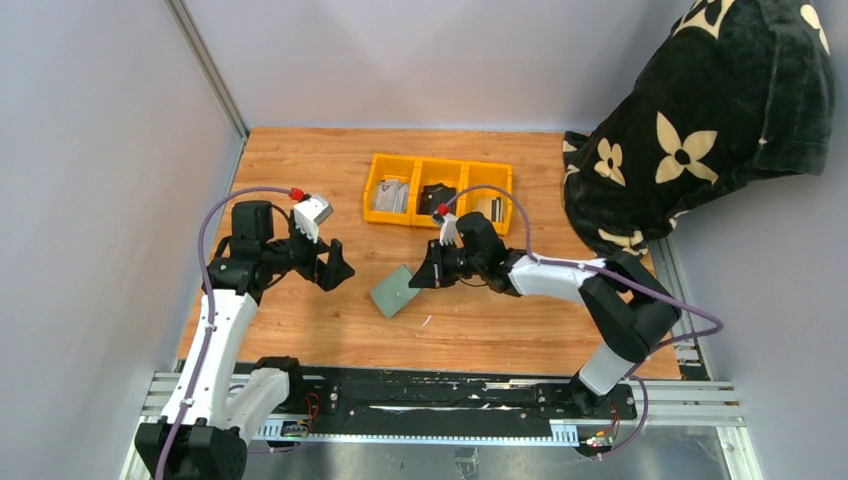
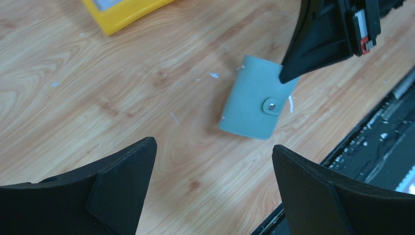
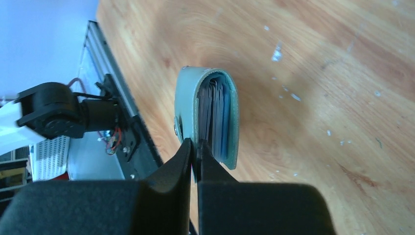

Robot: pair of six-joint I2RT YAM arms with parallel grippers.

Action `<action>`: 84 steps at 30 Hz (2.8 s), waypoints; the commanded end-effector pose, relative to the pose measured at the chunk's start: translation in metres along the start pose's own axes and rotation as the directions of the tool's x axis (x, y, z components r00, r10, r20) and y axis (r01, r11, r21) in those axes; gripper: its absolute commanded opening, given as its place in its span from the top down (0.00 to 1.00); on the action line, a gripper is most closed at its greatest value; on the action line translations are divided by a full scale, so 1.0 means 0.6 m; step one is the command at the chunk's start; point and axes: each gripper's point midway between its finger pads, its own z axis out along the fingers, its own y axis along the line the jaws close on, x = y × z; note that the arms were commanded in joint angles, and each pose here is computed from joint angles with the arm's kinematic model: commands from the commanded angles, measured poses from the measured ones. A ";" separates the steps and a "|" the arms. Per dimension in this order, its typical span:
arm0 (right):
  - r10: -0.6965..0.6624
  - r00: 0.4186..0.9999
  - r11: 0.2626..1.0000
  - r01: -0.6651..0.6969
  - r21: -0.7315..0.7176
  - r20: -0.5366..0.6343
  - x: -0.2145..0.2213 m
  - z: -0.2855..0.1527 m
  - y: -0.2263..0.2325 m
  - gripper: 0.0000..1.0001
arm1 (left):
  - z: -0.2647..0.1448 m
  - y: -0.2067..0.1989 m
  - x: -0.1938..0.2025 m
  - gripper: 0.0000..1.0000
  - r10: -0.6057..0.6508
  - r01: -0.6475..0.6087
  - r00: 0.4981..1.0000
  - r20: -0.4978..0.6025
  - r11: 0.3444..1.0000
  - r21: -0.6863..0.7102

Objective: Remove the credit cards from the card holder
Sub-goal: Open the card holder at the center of the board.

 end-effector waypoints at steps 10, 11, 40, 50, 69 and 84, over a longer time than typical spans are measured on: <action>-0.310 0.917 0.911 0.362 -0.196 0.252 -0.126 -0.134 0.220 1.00 | -0.019 -0.113 -0.061 0.00 -0.011 -0.017 0.995 0.098 0.958 0.285; -0.323 0.909 0.903 0.380 -0.202 0.264 -0.129 -0.142 0.231 1.00 | -0.021 -0.118 -0.065 0.00 -0.016 -0.016 0.995 0.102 0.954 0.300; -0.417 0.811 0.832 0.522 -0.188 0.410 -0.165 -0.195 0.344 0.92 | -0.056 -0.180 -0.093 0.94 -0.069 -0.002 0.988 0.136 0.887 0.463; -0.319 0.841 0.921 0.383 -0.066 0.437 -0.164 -0.207 0.288 0.26 | -0.088 -0.200 -0.135 1.00 -0.070 -0.029 0.981 0.183 0.871 0.490; -0.098 0.919 0.831 0.287 -0.476 0.382 -0.156 -0.209 0.404 0.48 | -0.122 -0.224 -0.162 1.00 -0.088 -0.034 0.973 0.212 0.856 0.516; -0.161 0.847 0.814 0.404 -0.417 0.506 -0.187 -0.263 0.438 1.00 | -0.105 -0.211 -0.184 0.03 -0.300 0.142 0.923 0.242 0.848 0.510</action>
